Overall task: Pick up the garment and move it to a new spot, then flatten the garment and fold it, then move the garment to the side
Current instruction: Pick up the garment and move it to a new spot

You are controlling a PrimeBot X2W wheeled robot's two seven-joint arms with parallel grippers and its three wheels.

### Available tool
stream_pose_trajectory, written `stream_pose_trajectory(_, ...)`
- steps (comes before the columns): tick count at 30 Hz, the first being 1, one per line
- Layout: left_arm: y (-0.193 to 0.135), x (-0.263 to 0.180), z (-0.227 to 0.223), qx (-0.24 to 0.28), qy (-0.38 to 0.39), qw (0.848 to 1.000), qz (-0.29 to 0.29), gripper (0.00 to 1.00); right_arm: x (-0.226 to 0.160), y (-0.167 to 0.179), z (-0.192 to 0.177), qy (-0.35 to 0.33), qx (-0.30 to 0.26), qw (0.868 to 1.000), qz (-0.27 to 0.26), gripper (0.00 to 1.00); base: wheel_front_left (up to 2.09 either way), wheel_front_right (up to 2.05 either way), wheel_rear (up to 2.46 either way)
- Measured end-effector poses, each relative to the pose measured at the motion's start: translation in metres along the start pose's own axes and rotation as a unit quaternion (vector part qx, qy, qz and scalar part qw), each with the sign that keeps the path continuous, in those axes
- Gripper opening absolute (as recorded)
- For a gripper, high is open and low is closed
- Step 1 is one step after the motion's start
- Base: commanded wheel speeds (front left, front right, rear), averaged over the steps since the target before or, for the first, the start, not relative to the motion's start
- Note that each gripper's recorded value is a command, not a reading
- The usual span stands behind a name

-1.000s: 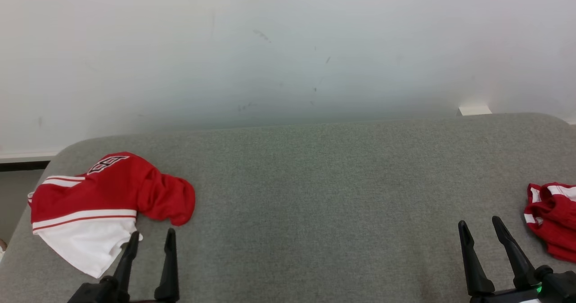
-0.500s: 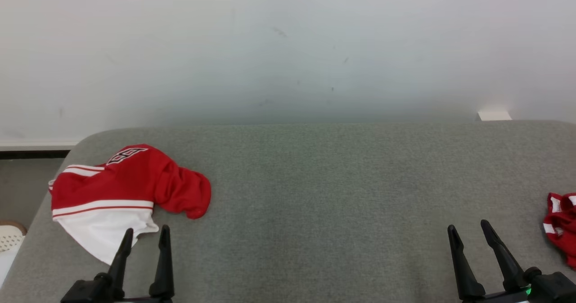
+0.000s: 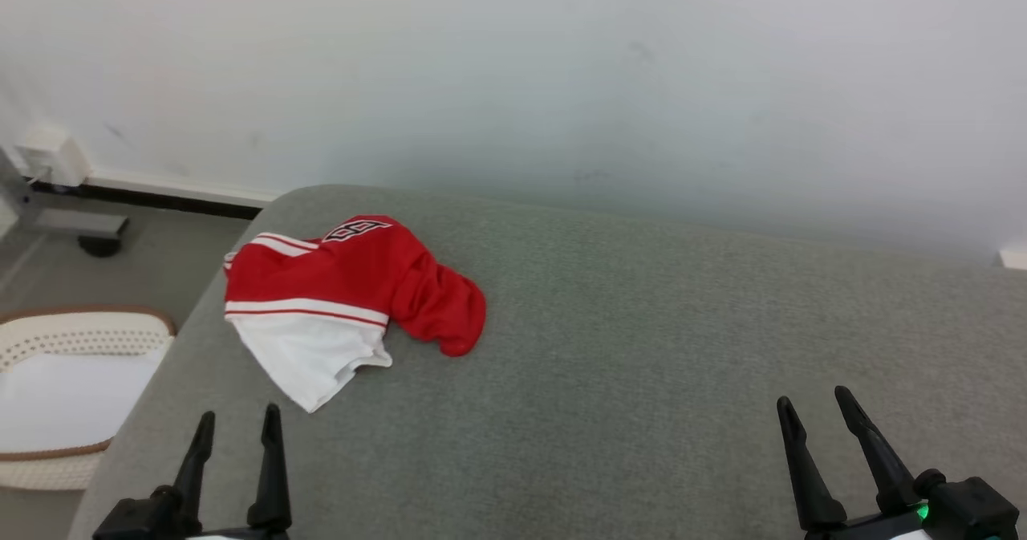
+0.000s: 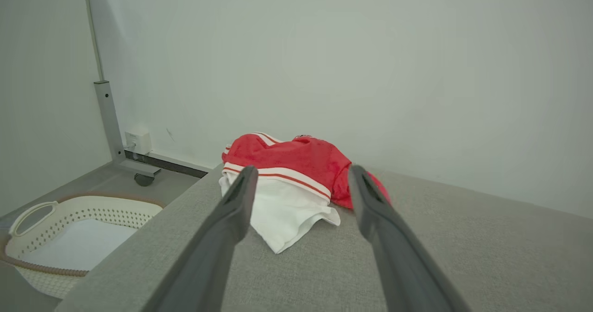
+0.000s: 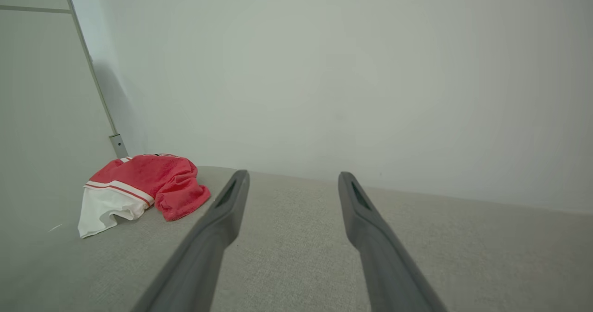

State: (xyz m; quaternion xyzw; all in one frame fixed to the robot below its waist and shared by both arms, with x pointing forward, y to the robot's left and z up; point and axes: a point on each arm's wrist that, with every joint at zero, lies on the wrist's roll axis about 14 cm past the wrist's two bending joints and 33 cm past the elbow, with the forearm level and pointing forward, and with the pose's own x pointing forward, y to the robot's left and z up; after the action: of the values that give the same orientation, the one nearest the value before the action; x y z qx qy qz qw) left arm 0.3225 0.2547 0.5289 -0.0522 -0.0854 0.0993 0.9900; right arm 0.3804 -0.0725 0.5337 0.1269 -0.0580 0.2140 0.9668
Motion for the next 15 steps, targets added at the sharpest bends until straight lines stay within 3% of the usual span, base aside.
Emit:
stream_pose_trajectory(11,0.030,-0.011,0.002,0.007,0.001,0.999,0.042,1.00,0.019,0.026,-0.008,0.007,0.014,0.999,0.040,1.00,0.00,0.00,0.00)
stream_pose_trajectory(15,0.029,-0.004,-0.005,-0.023,0.008,0.999,0.046,1.00,0.019,0.023,-0.003,-0.002,0.034,0.999,0.032,1.00,0.00,0.00,0.00)
